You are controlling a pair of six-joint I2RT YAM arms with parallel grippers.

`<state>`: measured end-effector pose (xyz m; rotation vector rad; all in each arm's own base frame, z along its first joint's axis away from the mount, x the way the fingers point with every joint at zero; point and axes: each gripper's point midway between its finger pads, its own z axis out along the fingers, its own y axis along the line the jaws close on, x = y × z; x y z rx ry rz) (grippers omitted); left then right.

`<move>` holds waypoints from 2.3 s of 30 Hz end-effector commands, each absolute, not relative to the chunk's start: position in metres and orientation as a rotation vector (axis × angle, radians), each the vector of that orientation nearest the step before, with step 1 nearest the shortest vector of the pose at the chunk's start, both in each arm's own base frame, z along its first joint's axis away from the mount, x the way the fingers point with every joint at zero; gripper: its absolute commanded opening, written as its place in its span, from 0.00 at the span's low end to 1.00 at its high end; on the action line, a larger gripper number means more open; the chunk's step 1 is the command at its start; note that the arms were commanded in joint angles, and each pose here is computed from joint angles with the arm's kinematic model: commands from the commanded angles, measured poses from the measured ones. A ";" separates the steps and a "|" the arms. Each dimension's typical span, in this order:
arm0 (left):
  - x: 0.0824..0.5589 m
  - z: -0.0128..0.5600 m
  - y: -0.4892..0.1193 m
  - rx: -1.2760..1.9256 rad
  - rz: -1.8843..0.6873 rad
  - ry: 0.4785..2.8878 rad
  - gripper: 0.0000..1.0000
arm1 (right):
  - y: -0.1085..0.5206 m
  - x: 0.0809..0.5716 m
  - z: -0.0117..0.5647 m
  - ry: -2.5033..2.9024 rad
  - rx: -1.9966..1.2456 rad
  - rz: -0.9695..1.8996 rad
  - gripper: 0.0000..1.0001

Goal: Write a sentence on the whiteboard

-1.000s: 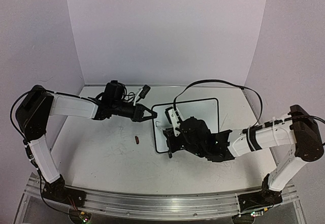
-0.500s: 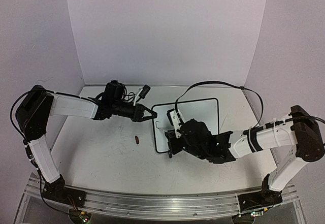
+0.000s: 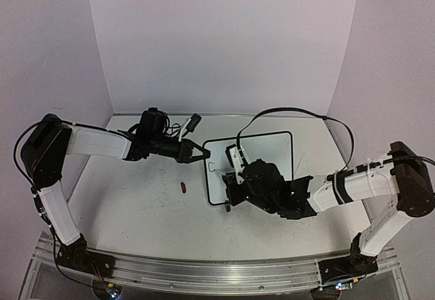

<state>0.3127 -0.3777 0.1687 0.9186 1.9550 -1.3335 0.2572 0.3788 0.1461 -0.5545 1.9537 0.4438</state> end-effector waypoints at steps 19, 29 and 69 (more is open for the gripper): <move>0.313 0.150 -0.372 0.896 -1.260 2.037 0.00 | 0.394 0.265 0.170 1.886 -0.543 0.478 0.00; 0.313 0.151 -0.372 0.898 -1.259 2.033 0.00 | 0.389 0.266 0.165 1.902 -0.526 0.462 0.00; 0.313 0.151 -0.372 0.900 -1.260 2.032 0.00 | 0.374 0.259 0.145 1.975 -0.518 0.433 0.00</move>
